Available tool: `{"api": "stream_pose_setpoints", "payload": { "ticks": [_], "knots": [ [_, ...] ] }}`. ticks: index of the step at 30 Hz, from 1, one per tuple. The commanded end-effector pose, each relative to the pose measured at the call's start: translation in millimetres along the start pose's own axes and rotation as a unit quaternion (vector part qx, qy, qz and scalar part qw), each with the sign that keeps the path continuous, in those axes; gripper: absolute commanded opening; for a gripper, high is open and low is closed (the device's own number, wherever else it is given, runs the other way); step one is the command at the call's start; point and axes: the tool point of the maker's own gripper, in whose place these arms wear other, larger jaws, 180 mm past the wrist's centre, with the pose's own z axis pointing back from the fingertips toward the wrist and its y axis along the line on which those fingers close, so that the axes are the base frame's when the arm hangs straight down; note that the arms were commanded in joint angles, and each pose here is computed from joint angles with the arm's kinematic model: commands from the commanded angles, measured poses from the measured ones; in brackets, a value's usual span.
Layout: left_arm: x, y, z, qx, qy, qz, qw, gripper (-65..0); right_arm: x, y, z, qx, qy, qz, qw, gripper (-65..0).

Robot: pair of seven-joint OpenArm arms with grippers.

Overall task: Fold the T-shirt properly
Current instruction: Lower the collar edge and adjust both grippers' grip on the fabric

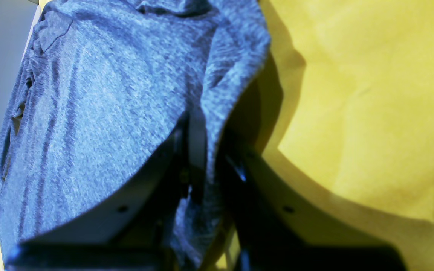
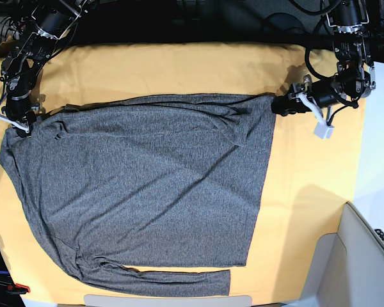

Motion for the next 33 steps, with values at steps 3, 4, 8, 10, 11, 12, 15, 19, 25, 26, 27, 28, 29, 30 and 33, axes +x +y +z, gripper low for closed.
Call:
{"api": "stream_pose_setpoints", "payload": {
  "ticks": [3,4,8,10,11,12,15,19,25,26,27,28,29,30,33],
  "knots": [
    [1.7,-7.1,-7.6,-0.002,0.013,-0.009,1.0,-40.2,-28.0,-2.0,-0.2,-0.004,0.051,-0.02,0.9985,-64.4],
    [0.7,-9.2,-9.6,-0.005,0.014,-0.007,1.0,-40.2,-28.0,-2.0,-0.2,-0.004,0.051,-0.02,0.9985,-64.4],
    [-0.3,-17.2,-16.6,-0.017,0.011,-0.003,1.0,-40.2,-28.3,-2.7,0.1,-0.005,0.051,-0.02,0.9985,-64.4],
    [5.4,-21.4,-18.7,-0.021,0.01,-0.011,1.0,-40.2,-28.3,-2.7,0.1,-0.005,0.051,-0.02,0.9985,-64.4],
    [5.8,-24.3,-21.1,-0.023,0.013,-0.015,1.0,-40.2,-28.7,-3.3,0.3,-0.006,0.052,-0.02,0.9985,-64.4],
    [5.1,-25.8,-22.4,-0.025,0.016,-0.017,0.999,-40.2,-29.6,-5.3,1.1,-0.007,0.053,-0.019,0.9984,-64.4],
    [4.7,-26.5,-23.1,-0.026,0.017,-0.017,0.999,-40.2,-29.6,-5.3,1.1,-0.007,0.053,-0.019,0.9984,-64.4],
    [10.5,-35.4,-28.6,-0.038,0.009,-0.017,0.999,-40.2,-30.0,-6.0,1.4,-0.008,0.053,-0.019,0.9984,-64.4],
    [11.9,-37.1,-29.8,-0.04,0.007,-0.017,0.999,-41.3,-30.4,-7.5,1.9,-0.01,0.053,-0.018,0.9984,-64.4],
    [11.9,-37.1,-29.8,-0.04,0.007,-0.017,0.999,-43.2,-30.7,-8.2,2.1,-0.01,0.054,-0.017,0.9984,-64.5],
    [11.9,-37.4,-30.1,-0.04,0.007,-0.017,0.999,-45.9,-31.0,-8.2,2.2,-0.01,0.054,-0.017,0.9983,-65.0],
    [12.2,-37.4,-30.1,-0.04,0.006,-0.017,0.999,-50.0,-31.3,-8.8,2.4,-0.011,0.055,-0.017,0.9983,-65.0],
    [12.1,-36.5,-29.7,-0.039,0.005,-0.017,0.999,-55.0,-30.6,-9.0,2.4,-0.011,0.054,-0.016,0.9983,-65.0],
    [12.5,-36.0,-29.4,-0.038,0.005,-0.017,0.999,-59.2,-31.5,-11.0,3.2,-0.013,0.056,-0.016,0.9982,-65.0],
    [10.2,-33.8,-28.0,-0.035,0.008,-0.017,0.999,-65.0,-31.4,-16.8,6.5,-0.018,0.056,-0.011,0.9982,-65.0]
  ]
}}
